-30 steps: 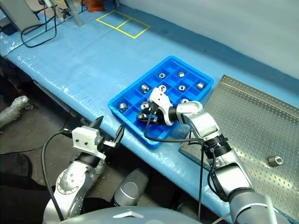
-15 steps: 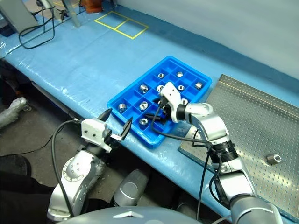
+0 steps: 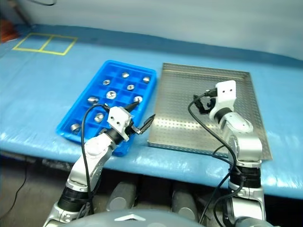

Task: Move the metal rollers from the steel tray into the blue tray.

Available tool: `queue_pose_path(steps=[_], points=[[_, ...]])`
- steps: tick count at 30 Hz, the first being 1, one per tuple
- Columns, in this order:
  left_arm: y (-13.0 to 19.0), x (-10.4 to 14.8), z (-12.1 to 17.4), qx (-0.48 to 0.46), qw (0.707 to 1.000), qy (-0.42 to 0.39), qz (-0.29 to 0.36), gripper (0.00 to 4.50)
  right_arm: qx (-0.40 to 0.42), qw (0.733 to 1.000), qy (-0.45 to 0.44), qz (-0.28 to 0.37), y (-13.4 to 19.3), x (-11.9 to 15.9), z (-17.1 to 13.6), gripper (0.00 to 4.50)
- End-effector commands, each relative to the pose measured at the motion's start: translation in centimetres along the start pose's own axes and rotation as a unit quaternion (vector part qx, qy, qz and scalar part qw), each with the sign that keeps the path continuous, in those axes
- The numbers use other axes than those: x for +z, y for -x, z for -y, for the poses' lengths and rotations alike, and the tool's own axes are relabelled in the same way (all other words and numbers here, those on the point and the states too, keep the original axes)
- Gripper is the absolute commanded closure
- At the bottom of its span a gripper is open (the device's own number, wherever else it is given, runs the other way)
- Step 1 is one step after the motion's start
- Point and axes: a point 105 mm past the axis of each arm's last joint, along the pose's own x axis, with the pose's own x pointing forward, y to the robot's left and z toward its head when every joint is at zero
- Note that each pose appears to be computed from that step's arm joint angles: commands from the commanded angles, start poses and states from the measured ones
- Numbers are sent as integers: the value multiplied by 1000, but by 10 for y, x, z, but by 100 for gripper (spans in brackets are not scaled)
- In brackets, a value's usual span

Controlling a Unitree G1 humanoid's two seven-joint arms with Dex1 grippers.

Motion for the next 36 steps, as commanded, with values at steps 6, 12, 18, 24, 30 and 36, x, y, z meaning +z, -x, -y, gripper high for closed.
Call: queue_pose_path(steps=[6, 12, 18, 24, 30, 36], points=[[-5, 6, 8, -25, 1000, -6, 18, 32, -39, 997, -64, -14, 0, -4, 11, 28], [-5, 5, 8, -25, 1000, -10, 16, 32, -33, 992, -121, -13, -21, -2, 2, 28], [-4, 5, 8, -23, 1000, -10, 16, 32, -82, 985, -139, -56, -36, -19, 13, 28], [-4, 3, 11, -25, 1000, -6, 15, 32, -90, 979, -162, -80, -46, -31, 13, 28], [-5, 4, 11, -20, 1000, -6, 19, 32, -43, 982, -142, -118, -57, -46, -2, 28], [-5, 4, 11, -17, 1000, -5, 21, 32, -43, 982, -139, -123, -61, -52, -2, 118]])
